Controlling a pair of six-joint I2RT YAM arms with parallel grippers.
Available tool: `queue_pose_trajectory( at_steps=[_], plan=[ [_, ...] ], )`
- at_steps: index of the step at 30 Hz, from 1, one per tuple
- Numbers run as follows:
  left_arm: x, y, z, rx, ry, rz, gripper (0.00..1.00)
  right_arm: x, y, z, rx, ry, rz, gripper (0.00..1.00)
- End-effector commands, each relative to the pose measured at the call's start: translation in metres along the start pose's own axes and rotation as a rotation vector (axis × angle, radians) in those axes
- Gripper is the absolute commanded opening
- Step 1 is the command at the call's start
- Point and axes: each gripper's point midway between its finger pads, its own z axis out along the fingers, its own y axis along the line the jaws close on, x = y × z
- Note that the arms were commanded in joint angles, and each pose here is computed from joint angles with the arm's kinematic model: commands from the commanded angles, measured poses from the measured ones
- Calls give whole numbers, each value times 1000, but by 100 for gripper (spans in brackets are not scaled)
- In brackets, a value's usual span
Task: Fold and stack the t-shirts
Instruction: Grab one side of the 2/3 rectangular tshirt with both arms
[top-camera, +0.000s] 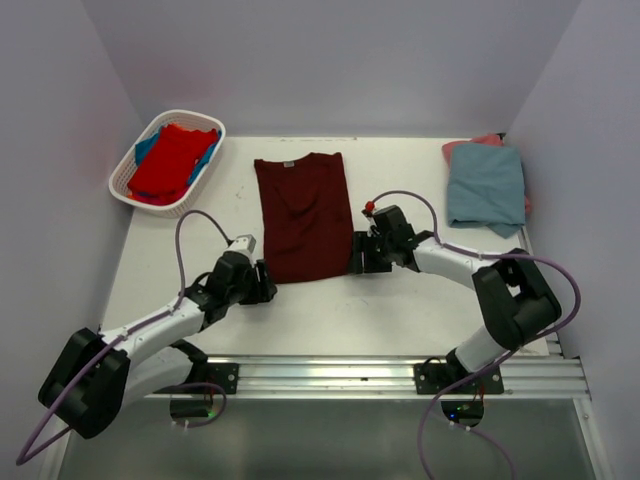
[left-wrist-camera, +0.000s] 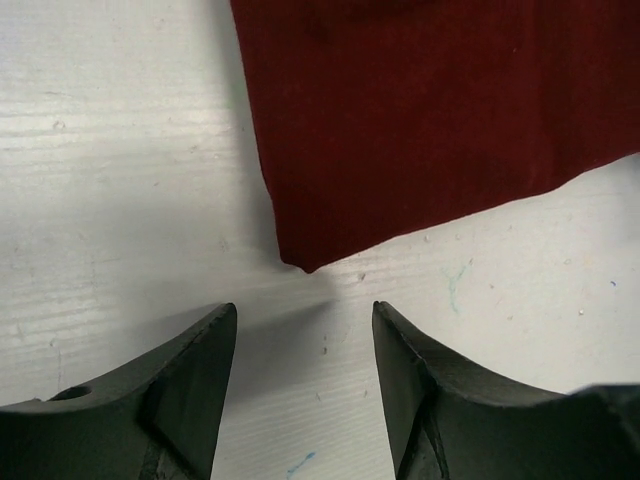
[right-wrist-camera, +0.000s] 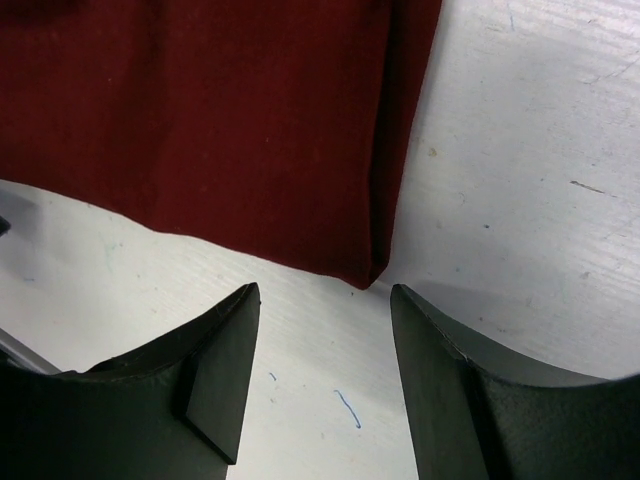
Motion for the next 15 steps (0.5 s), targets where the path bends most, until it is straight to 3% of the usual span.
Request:
queue_pose_trajectory(
  at_steps=[1, 4, 8, 15],
  plan=[
    [-3, -8, 5, 78, -6, -3, 61, -6, 5, 8, -28, -17, 5, 59],
    [-1, -12, 13, 128, 9, -44, 62, -7, 6, 9, -28, -17, 7, 59],
    [3, 9, 26, 63, 54, -125, 62, -10, 4, 8, -17, -30, 5, 58],
    [-1, 15, 29, 19, 71, -115, 56, -12, 1, 13, -4, -37, 10, 54]
  ],
)
